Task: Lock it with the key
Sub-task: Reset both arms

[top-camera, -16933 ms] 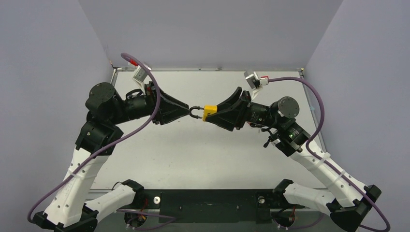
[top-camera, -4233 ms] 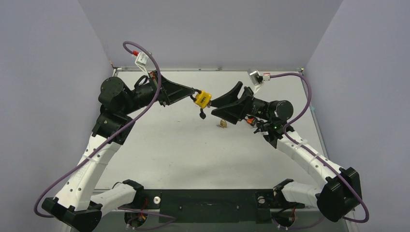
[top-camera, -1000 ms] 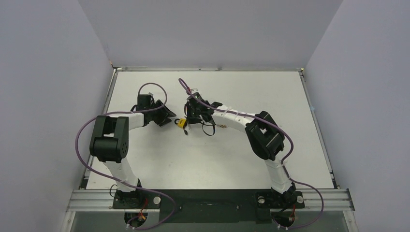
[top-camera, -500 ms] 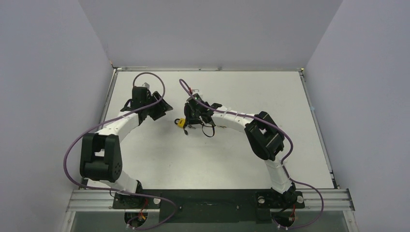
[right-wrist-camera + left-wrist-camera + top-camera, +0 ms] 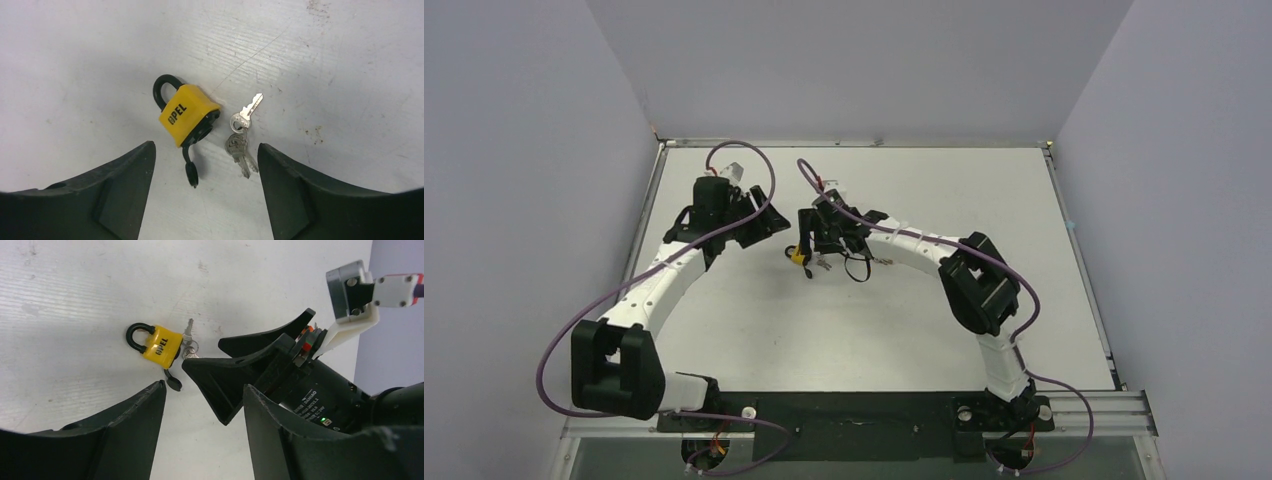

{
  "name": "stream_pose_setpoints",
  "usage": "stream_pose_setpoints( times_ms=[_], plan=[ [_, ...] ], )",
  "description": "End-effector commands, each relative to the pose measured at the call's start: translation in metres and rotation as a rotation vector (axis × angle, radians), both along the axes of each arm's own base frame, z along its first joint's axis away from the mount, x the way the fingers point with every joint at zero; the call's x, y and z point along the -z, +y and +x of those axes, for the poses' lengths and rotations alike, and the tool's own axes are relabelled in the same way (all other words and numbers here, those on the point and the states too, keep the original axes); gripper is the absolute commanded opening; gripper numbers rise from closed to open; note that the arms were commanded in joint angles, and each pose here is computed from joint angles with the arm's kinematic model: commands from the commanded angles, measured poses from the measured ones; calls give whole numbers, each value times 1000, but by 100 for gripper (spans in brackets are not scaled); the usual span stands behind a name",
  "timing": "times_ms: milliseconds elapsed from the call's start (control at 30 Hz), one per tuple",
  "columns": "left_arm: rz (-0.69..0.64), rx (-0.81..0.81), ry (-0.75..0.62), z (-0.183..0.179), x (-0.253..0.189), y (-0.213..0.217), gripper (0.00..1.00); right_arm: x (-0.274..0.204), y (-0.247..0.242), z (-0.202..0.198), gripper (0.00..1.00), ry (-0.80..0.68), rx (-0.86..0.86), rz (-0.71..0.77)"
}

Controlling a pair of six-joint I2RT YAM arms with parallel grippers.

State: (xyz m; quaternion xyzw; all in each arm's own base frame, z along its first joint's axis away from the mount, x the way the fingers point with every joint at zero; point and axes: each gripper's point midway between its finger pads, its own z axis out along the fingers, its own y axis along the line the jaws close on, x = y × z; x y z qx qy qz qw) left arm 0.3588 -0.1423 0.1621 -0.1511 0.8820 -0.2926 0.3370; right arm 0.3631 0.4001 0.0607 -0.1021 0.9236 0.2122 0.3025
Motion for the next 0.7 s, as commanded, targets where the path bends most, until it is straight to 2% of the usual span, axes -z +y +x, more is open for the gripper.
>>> stream_pose_setpoints(
  times_ms=[0,167,200,333,467,667],
  plan=[
    [17,94,-148,-8,-59,-15,56,-108,-4,11,73,-186,29,108],
    [-10,149,-240,-22,-102,-39,57,-167,-35,4,76,-275,75,164],
    [-8,154,-256,-26,-110,-43,57,-167,-43,1,76,-277,81,158],
    [49,206,-304,-42,-128,-67,58,-207,-85,-9,80,-348,139,199],
    [91,253,-342,-56,-138,-81,59,-224,-127,-24,84,-399,202,208],
    [157,300,-365,-66,-144,-83,59,-223,-178,-50,87,-441,303,217]
  ],
)
